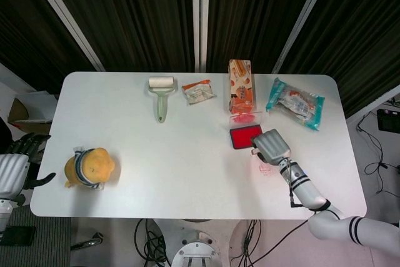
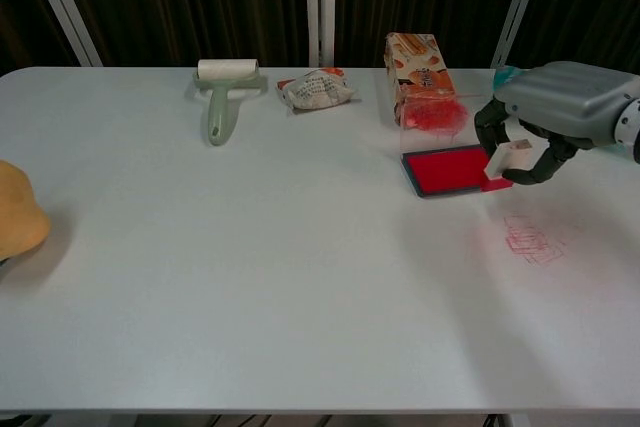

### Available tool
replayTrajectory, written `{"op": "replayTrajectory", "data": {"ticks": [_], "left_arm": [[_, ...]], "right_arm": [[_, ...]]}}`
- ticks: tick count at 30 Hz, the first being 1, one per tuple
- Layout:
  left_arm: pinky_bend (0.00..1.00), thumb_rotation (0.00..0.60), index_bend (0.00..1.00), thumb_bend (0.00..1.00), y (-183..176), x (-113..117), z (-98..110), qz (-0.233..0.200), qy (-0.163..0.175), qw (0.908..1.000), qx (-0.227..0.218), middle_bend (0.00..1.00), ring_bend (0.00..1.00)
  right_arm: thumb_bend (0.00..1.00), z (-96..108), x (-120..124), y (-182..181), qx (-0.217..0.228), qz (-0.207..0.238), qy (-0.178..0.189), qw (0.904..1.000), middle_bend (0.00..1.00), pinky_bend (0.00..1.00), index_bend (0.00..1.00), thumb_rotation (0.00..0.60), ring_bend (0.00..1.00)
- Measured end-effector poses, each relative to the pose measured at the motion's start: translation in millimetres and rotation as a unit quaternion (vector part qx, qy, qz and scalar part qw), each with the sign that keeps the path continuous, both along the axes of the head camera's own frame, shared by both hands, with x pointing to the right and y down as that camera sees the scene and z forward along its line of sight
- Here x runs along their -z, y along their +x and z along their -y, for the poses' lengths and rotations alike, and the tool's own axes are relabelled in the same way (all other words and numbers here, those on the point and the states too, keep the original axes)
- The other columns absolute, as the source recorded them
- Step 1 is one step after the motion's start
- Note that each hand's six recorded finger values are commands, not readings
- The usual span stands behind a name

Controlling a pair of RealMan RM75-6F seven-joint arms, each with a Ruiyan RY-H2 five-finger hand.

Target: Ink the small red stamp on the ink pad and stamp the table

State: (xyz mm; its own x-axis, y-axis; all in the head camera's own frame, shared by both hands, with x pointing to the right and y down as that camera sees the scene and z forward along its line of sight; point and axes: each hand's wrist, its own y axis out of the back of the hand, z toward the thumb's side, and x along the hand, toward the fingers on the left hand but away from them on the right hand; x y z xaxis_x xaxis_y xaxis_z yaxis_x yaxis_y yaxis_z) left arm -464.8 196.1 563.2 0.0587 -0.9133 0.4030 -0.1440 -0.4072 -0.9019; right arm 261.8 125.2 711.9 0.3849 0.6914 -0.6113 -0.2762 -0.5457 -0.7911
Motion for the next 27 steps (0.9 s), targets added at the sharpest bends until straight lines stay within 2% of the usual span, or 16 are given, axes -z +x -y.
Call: {"op": "replayTrajectory", "data": {"ticks": [5, 8, 13, 18, 27], "left_arm": [[0.21, 0.6, 0.16, 0.12, 3, -3, 0, -0.003, -0.002, 1.0, -0.004, 0.19, 0.12], [0.21, 0.6, 0.16, 0.12, 3, -4, 0, -0.005, -0.003, 1.0, -0.002, 0.19, 0.12], [0.21, 0.6, 0.16, 0.12, 3, -6, -1, -0.005, -0.005, 1.0, -0.003, 0.19, 0.12], [0.21, 0.6, 0.16, 0.12, 0, -4, -1, -0.002, -0.005, 1.0, 0.001, 0.19, 0.12], [0.21, 0.6, 0.16, 0.12, -1, -3, 0, -0.002, -0.004, 1.0, 0.001, 0.19, 0.12]], "right_arm": [[0.35, -33, -6, 21, 0.002, -0.011, -0.001, 0.9999, 0.56, 1.0, 0.64, 0.6, 0.85], [0.34, -41, -13, 27, -0.002, -0.013, -0.009, 0.9999, 0.55, 1.0, 0.64, 0.6, 0.85], [0.34, -47, -23, 29, -0.004, -0.014, -0.018, 0.9997, 0.53, 1.0, 0.61, 0.6, 0.85], [0.33, -50, -28, 29, 0.001, -0.02, -0.028, 0.9994, 0.46, 1.0, 0.5, 0.6, 0.85], [0.31, -52, -28, 30, 0.006, -0.023, -0.035, 0.9991, 0.35, 1.0, 0.37, 0.6, 0.85]]}}
